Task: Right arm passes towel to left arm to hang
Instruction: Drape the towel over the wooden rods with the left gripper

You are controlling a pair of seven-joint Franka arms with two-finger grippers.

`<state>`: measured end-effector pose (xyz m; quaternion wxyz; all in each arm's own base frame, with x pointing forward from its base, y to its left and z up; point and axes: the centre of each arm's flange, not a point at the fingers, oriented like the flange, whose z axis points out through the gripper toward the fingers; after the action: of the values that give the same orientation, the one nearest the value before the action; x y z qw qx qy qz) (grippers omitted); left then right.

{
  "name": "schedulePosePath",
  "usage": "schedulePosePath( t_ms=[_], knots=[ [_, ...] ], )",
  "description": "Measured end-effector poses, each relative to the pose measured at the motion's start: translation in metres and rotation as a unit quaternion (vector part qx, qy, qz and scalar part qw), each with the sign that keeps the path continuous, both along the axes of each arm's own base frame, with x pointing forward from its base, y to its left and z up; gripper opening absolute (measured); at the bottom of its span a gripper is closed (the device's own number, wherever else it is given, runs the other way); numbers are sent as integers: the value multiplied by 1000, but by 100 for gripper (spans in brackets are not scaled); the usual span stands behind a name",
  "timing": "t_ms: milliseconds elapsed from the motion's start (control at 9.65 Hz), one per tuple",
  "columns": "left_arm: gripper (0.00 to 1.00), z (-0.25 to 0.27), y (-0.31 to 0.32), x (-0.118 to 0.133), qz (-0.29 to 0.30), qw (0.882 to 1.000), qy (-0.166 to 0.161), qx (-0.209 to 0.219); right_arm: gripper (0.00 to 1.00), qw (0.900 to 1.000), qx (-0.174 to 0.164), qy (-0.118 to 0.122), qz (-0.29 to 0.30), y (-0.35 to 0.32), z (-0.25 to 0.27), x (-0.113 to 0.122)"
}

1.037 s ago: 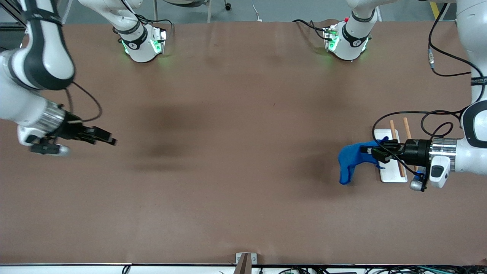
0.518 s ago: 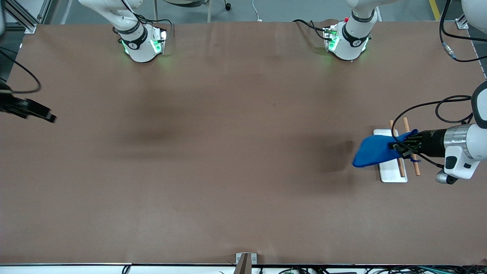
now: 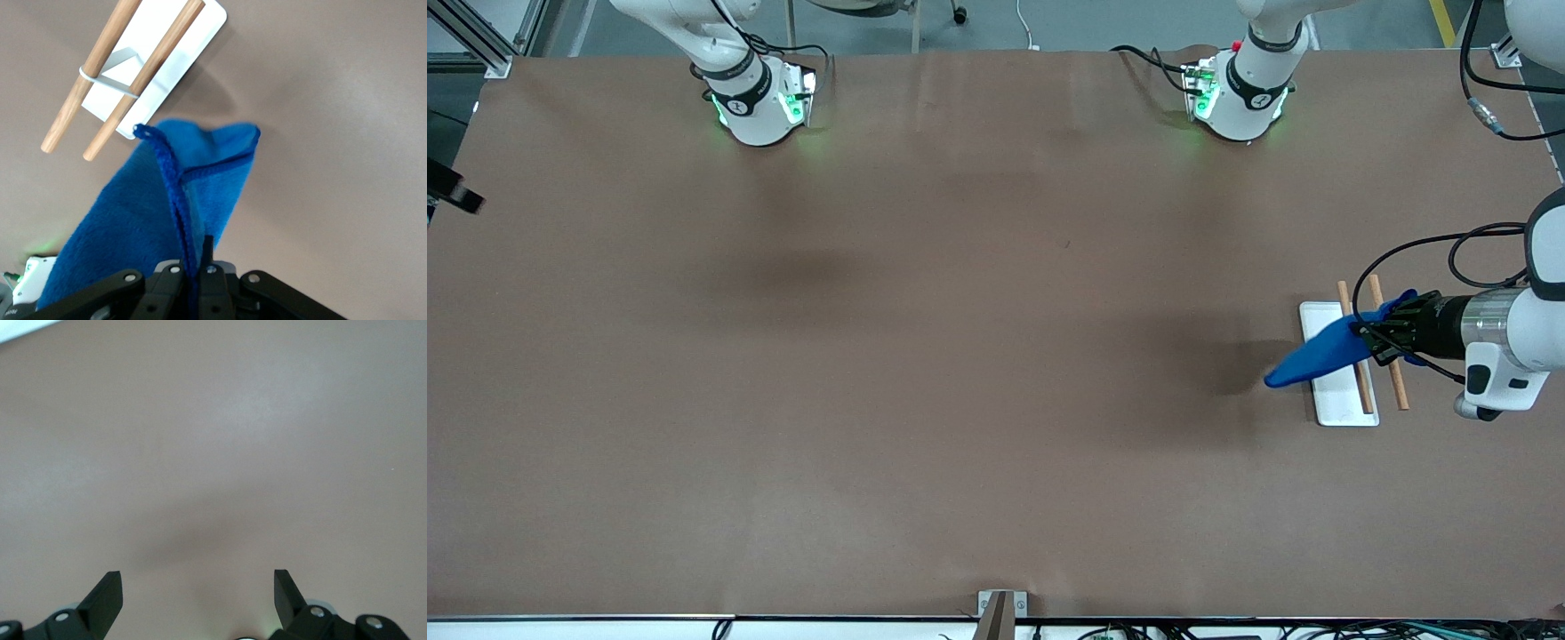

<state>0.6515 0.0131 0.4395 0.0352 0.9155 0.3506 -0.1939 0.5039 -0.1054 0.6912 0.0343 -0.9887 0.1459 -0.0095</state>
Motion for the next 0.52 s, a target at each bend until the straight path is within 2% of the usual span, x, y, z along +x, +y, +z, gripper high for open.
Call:
schedulePosePath(
  t_ms=[104,311,518],
  knots=[
    [3,-2,1,-2,18,1000,11,7,100,1000,-1,-4,0,0,5,0],
    [3,-10,13,-6,47,998,27,14,100,1000,-10,5,17,17,-3,9],
    [3,-19,53,-12,74,996,37,12,100,999,-14,16,28,29,-10,14]
  ],
)
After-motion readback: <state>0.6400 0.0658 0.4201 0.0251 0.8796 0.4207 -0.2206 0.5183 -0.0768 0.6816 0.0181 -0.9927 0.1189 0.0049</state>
